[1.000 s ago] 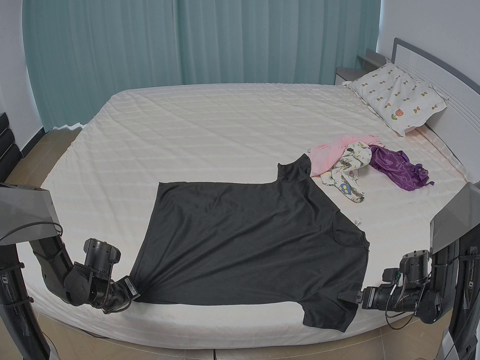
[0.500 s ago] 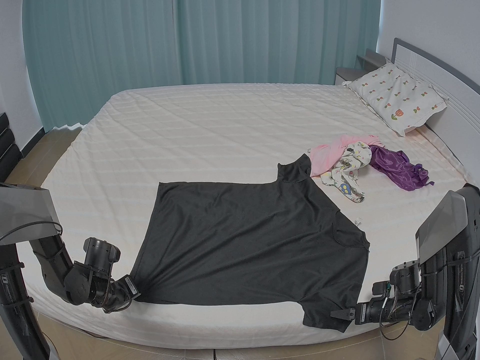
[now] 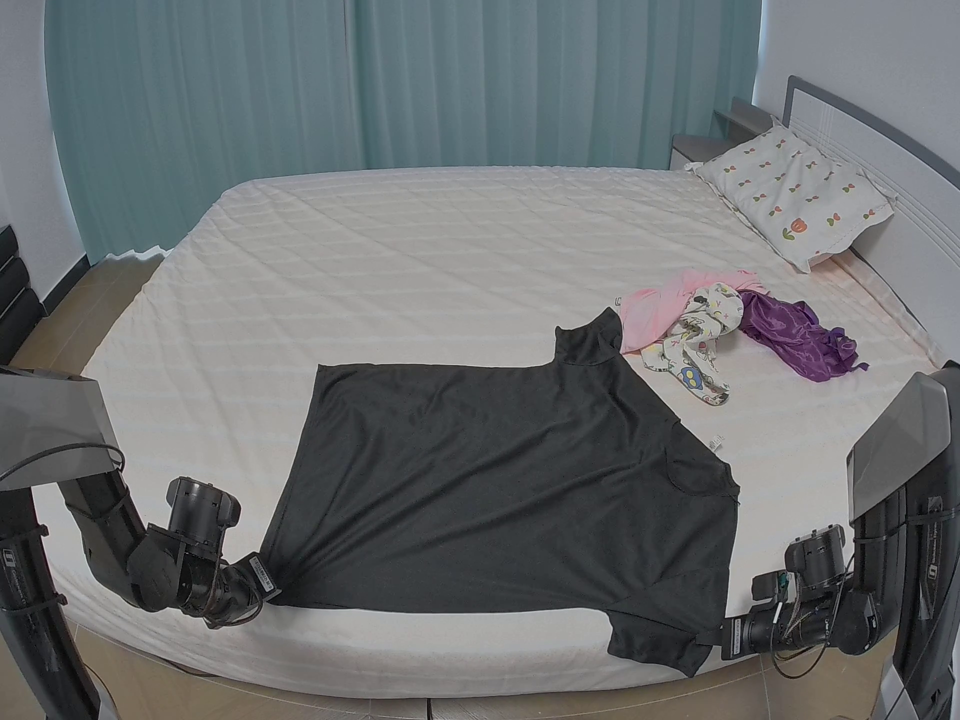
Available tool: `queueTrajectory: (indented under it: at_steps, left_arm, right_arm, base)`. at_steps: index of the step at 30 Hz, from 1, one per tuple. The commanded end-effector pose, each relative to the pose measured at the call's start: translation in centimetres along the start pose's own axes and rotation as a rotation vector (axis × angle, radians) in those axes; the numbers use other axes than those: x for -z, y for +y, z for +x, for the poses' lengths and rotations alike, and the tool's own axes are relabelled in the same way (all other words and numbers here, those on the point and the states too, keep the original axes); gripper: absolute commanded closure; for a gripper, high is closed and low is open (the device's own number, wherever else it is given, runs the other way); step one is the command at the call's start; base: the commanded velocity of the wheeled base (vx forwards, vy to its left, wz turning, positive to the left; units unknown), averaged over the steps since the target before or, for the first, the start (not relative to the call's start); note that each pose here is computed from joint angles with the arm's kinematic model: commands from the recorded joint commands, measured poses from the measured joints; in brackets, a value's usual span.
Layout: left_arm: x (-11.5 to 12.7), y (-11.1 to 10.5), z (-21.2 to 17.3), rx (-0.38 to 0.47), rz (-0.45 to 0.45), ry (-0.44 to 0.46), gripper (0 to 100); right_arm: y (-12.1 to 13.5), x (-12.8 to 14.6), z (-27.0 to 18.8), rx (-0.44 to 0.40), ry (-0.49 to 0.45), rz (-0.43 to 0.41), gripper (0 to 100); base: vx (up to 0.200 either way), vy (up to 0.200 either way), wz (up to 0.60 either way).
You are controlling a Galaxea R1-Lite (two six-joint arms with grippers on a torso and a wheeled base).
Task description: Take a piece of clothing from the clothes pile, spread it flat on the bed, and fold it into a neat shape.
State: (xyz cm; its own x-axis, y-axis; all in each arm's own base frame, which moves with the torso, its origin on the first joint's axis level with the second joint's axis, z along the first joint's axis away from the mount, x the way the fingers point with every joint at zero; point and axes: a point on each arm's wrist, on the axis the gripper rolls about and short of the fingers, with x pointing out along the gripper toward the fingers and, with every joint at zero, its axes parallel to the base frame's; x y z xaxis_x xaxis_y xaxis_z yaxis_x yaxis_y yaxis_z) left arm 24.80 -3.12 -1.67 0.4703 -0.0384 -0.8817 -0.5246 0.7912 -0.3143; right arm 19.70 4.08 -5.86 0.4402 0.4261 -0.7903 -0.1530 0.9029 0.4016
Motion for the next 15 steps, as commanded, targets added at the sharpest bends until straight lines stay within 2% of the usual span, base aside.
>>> queueTrajectory:
  at_steps: [1, 4, 8, 15]
  left_arm:
    - [0.3, 0.3, -0.2, -0.012, 0.01, 0.006, 100]
    - [0.5, 0.5, -0.3, -0.026, 0.029, 0.016, 100]
    - [1.3, 1.3, -0.4, -0.079, 0.103, 0.07, 100]
    - [1.9, 1.8, -0.9, -0.127, 0.153, 0.132, 100]
  right_arm:
    - [0.0, -0.1, -1.2, 0.009, -0.008, -0.011, 100]
    - [-0.1, 0.0, -1.2, 0.013, 0.001, -0.012, 100]
    - [-0.2, 0.4, -1.3, 0.022, 0.041, -0.006, 100]
    - [-0.2, 0.8, -1.5, 0.031, 0.087, -0.06, 100]
  base:
    - [0.0, 0.0, 0.0]
    - [0.0, 0.0, 0.0]
    - [0.0, 0.0, 0.0]
    - [0.0, 0.0, 0.0]
